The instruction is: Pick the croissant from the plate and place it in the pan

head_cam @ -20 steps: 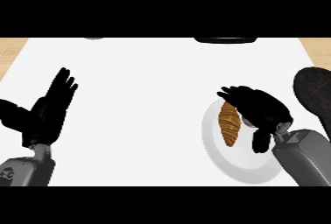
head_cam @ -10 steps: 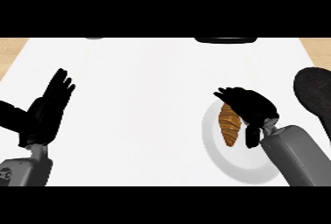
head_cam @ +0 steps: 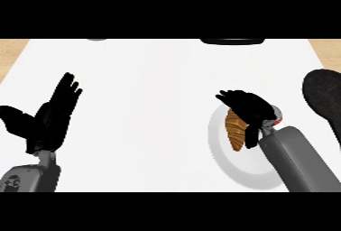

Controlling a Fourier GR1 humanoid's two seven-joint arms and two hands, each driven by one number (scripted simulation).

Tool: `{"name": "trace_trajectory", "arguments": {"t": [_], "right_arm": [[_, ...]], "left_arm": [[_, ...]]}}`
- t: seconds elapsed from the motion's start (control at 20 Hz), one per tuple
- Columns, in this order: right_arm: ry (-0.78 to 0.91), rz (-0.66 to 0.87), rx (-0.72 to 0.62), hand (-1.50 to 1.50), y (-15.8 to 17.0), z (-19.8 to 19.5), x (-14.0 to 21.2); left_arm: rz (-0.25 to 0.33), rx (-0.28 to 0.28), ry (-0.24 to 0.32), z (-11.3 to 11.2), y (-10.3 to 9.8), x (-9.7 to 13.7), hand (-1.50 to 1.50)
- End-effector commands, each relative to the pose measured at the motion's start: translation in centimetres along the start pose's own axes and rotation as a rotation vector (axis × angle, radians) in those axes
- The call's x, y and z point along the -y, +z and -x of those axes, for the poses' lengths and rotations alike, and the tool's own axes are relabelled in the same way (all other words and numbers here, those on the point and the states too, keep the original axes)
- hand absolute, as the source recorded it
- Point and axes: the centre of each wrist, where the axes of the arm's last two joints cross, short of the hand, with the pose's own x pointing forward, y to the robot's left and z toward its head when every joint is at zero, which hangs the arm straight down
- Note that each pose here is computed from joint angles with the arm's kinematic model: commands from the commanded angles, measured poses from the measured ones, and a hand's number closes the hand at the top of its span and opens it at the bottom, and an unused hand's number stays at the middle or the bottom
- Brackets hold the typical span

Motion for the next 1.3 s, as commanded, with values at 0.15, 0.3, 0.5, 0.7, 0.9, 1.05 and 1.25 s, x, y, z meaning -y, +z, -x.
{"name": "trace_trajectory", "arguments": {"t": [0.15, 0.3, 0.5, 0.7, 0.9, 1.05, 1.25], "right_arm": [[-0.011, -0.041, 0.002, -1.5, -1.3, 0.8, -2.1], [-0.023, -0.07, 0.063, 1.5, -2.2, -0.5, -3.0], [0.027, 0.013, 0.123, 1.5, -2.7, -1.4, -3.1], [-0.018, 0.02, 0.14, 1.5, -3.3, 0.9, -3.3], [-0.043, 0.044, 0.14, 1.5, -3.7, 0.6, -3.9], [-0.186, 0.057, -0.06, 1.5, -4.1, 1.1, -2.7], [-0.407, 0.058, -0.445, 1.5, -3.9, 3.4, -2.7]], "left_arm": [[-0.004, 0.008, 0.016, -0.7, -0.7, -1.6, 0.0], [0.015, 0.001, 0.001, -0.8, -0.1, 1.1, 0.0], [0.005, 0.002, -0.004, 0.3, -1.0, -0.4, 0.0], [0.006, 0.0, 0.003, -0.7, 0.1, -1.4, 0.0], [0.01, -0.003, 0.015, -0.3, -0.4, 0.2, 0.0], [0.006, -0.003, 0.013, 0.8, 0.9, 1.0, 0.0], [-0.015, -0.015, 0.0, 0.0, -0.1, -0.8, 0.0]]}}
